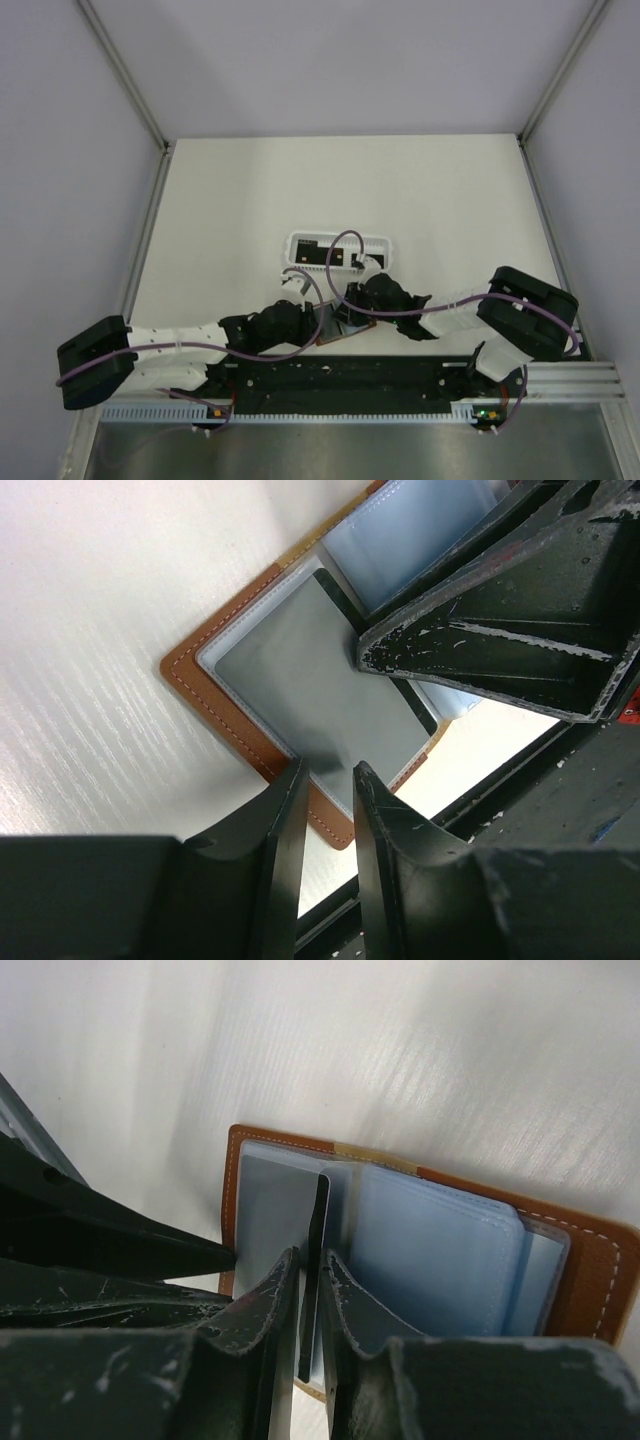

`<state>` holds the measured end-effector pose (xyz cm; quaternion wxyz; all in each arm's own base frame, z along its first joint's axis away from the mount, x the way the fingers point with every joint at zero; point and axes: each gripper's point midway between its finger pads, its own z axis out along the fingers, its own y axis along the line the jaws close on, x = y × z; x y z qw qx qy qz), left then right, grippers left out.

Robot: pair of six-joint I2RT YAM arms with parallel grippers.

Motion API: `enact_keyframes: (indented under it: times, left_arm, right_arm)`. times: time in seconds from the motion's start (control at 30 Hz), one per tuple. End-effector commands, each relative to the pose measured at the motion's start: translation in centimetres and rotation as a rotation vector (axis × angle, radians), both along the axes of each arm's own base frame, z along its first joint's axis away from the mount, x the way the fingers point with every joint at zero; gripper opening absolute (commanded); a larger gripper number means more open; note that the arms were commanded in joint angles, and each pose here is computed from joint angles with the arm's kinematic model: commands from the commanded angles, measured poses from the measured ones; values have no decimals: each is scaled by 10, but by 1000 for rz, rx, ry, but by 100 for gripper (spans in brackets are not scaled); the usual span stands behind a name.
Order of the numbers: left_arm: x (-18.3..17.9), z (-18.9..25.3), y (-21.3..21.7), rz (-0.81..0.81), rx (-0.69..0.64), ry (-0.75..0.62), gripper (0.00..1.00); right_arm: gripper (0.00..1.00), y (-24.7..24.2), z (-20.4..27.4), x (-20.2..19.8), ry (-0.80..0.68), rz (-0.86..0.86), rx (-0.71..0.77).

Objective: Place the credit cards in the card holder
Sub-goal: Insert the credit card into the card holder.

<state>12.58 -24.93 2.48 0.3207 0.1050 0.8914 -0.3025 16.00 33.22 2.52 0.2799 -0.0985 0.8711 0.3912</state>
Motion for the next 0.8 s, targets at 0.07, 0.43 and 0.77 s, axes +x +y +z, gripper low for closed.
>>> enact_keyframes:
  times: [0.07, 0.43, 0.77]
  left_arm:
    - [0, -11, 15, 27, 65, 2, 34]
    - [1, -9, 10, 13, 53, -1, 35]
    - [1, -7, 10, 10, 56, -4, 34]
  right_arm:
    - [13, 10, 1, -21, 48, 75, 40]
    - [15, 16, 9, -22, 45, 89, 63]
    - [34, 10, 20, -11, -8, 57, 14]
